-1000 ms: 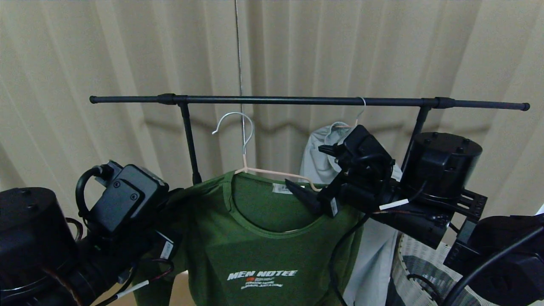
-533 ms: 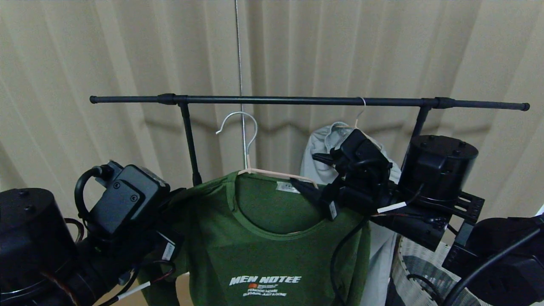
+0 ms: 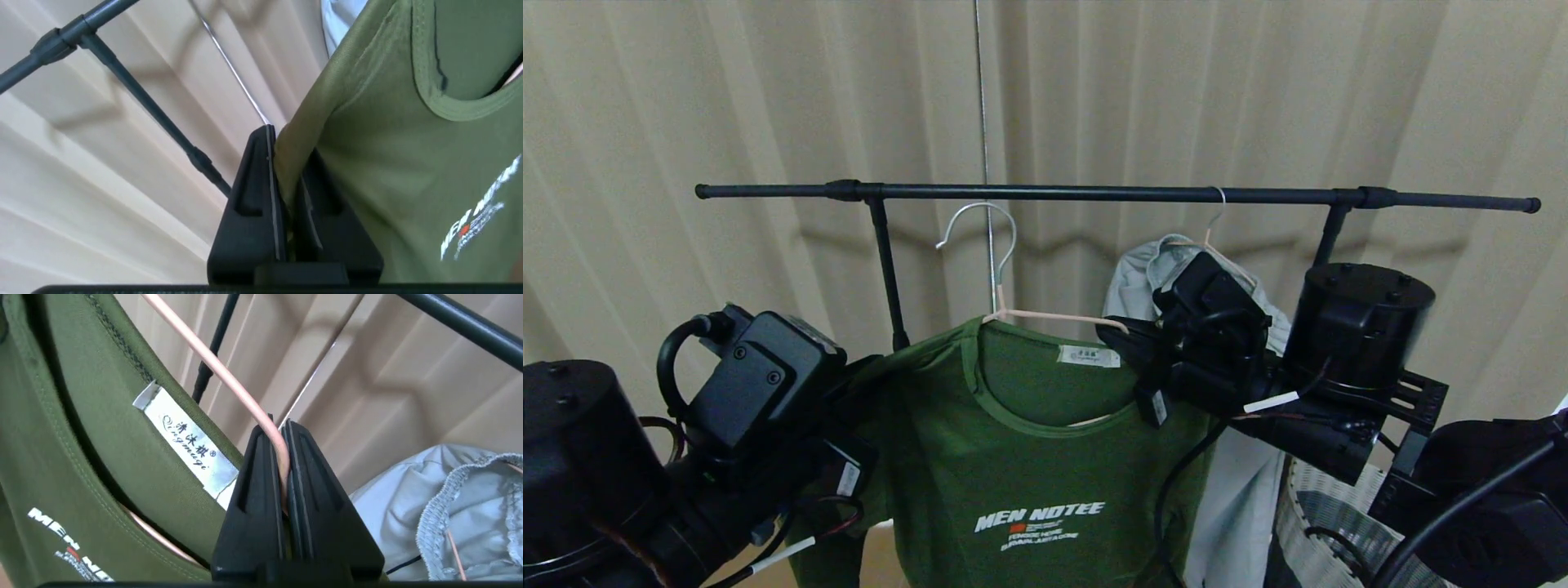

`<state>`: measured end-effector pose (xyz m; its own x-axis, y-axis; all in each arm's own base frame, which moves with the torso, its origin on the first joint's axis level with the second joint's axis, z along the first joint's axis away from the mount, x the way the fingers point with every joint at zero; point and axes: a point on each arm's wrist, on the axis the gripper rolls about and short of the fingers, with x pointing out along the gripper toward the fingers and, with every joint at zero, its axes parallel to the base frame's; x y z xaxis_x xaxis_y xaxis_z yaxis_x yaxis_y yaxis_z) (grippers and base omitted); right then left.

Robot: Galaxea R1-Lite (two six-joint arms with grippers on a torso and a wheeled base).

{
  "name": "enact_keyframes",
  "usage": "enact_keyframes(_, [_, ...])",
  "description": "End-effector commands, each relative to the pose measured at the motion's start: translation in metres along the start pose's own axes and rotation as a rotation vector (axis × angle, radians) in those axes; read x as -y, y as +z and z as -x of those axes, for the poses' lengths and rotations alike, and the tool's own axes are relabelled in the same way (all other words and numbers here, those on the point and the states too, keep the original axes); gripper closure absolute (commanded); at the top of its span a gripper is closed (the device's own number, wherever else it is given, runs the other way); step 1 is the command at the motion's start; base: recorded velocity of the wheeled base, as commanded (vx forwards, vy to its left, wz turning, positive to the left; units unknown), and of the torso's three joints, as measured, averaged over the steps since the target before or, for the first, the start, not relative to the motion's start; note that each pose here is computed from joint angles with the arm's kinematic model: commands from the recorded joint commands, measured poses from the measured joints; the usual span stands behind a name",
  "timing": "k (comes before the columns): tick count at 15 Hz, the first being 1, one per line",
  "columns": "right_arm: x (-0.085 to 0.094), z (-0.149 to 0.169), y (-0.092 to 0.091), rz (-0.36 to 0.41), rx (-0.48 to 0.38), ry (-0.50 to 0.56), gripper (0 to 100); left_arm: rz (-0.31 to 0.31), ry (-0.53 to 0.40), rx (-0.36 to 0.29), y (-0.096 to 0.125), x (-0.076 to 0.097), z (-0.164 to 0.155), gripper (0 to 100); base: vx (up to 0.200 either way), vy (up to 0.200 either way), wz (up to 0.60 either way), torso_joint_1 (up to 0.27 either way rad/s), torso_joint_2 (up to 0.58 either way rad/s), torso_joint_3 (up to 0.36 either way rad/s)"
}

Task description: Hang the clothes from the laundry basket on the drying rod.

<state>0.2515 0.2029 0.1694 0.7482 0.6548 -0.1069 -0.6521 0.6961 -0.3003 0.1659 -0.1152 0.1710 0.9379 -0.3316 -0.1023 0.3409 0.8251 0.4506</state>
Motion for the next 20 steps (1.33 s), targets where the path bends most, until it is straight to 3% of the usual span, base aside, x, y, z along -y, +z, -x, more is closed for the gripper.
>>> enact_keyframes(1, [0.000,0.001,0.000,0.000,0.002,0.000,100,0.001,0.001,0.006,0.000,0.000,0.000,100,0.000,0.000,0.00,0.000,0.00,0.000])
enact_keyframes(3, [-0.001,0.004,-0.001,-0.002,-0.002,0.000,100,0.002,0.003,0.011,0.000,0.000,0.001,100,0.000,0.000,0.00,0.000,0.00,0.000])
enact_keyframes(4, [-0.001,0.005,-0.001,-0.002,-0.002,0.000,100,0.005,0.003,0.011,0.000,0.000,0.001,0,0.000,0.000,0.00,0.000,0.00,0.000])
enact_keyframes(7, [0.002,0.012,0.006,-0.003,0.011,-0.050,100,0.018,-0.015,0.024,0.001,0.000,0.001,0,0.000,0.000,0.00,0.000,0.00,0.000])
enact_keyframes(10, [0.009,0.025,0.015,-0.004,0.033,-0.098,100,0.070,-0.062,0.105,0.006,-0.004,0.011,0,0.000,0.000,0.00,0.000,0.00,0.000])
enact_keyframes(13, [0.020,0.038,0.016,-0.005,0.031,-0.148,100,0.072,-0.058,0.106,0.001,-0.006,0.021,0,0.000,0.000,0.00,0.000,0.00,0.000])
enact_keyframes(17, [0.030,0.064,0.020,-0.009,0.054,-0.195,100,0.102,-0.018,0.007,-0.024,-0.011,0.028,0,0.000,0.000,0.00,0.000,0.00,0.000])
enact_keyframes(20, [0.029,0.078,0.022,-0.008,0.068,-0.195,100,0.122,-0.008,-0.028,-0.031,-0.012,0.026,0,0.000,0.000,0.00,0.000,0.00,0.000])
